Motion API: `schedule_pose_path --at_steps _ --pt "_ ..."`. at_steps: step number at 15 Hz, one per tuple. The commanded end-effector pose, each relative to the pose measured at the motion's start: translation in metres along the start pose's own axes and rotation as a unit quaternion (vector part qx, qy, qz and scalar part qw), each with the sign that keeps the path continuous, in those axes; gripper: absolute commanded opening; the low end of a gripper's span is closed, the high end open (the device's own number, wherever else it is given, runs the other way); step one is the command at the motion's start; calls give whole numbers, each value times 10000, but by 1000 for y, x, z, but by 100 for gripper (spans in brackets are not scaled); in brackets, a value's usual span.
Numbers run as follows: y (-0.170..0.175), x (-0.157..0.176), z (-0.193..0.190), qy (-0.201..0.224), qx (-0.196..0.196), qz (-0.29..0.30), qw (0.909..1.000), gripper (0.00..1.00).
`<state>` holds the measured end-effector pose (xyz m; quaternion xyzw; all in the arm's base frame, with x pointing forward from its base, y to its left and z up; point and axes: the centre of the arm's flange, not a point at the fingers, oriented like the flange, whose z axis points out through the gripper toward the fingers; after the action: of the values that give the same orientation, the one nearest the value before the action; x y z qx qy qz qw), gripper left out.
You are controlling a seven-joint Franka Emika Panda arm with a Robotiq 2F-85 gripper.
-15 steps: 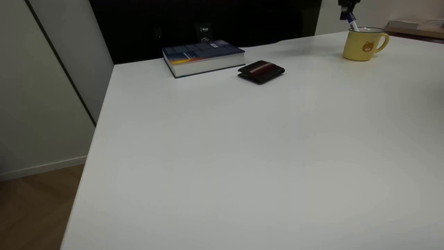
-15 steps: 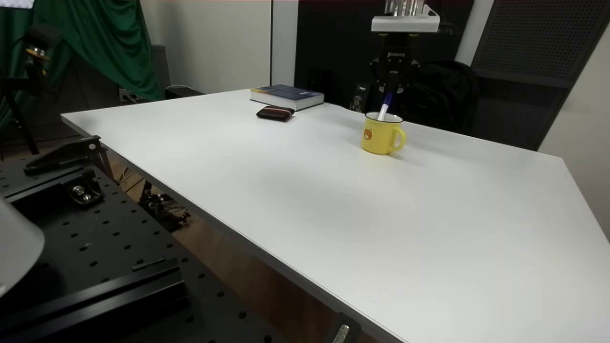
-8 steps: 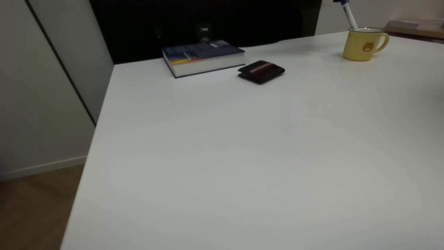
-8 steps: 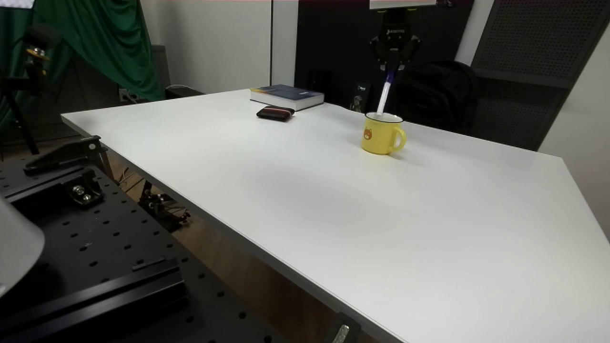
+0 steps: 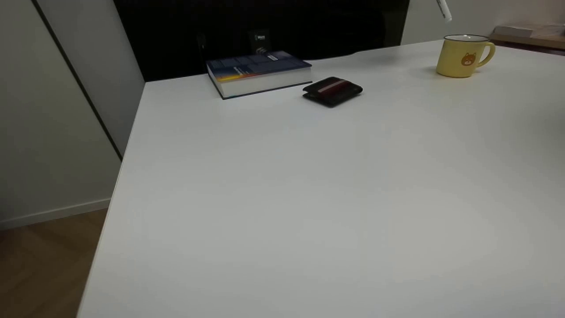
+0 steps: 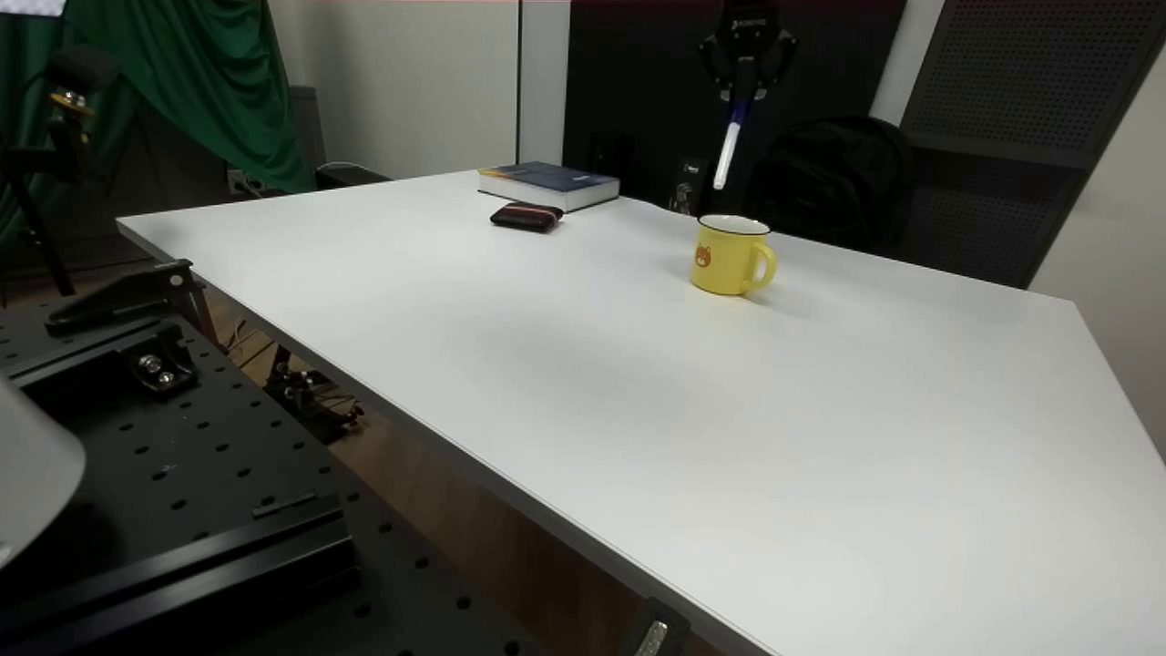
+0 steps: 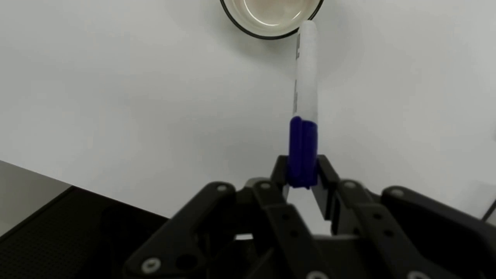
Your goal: Take the marker out of the mug and put it on the table
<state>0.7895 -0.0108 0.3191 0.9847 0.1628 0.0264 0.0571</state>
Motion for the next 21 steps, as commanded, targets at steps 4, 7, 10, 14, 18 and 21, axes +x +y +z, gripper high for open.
schedule_pose_path --at_steps 4,7,10,14,18,21 --pt "-22 9 33 -531 342 -43 9980 5" --pt "-35 5 61 -849 546 -123 9948 5" --pt "-49 1 86 -1132 656 -208 9912 5" --pt "-64 -4 113 -1433 745 -292 9864 5" --pt "-75 -12 140 -1678 799 -373 9819 5" --pt "-80 -18 162 -1890 858 -379 9775 5"
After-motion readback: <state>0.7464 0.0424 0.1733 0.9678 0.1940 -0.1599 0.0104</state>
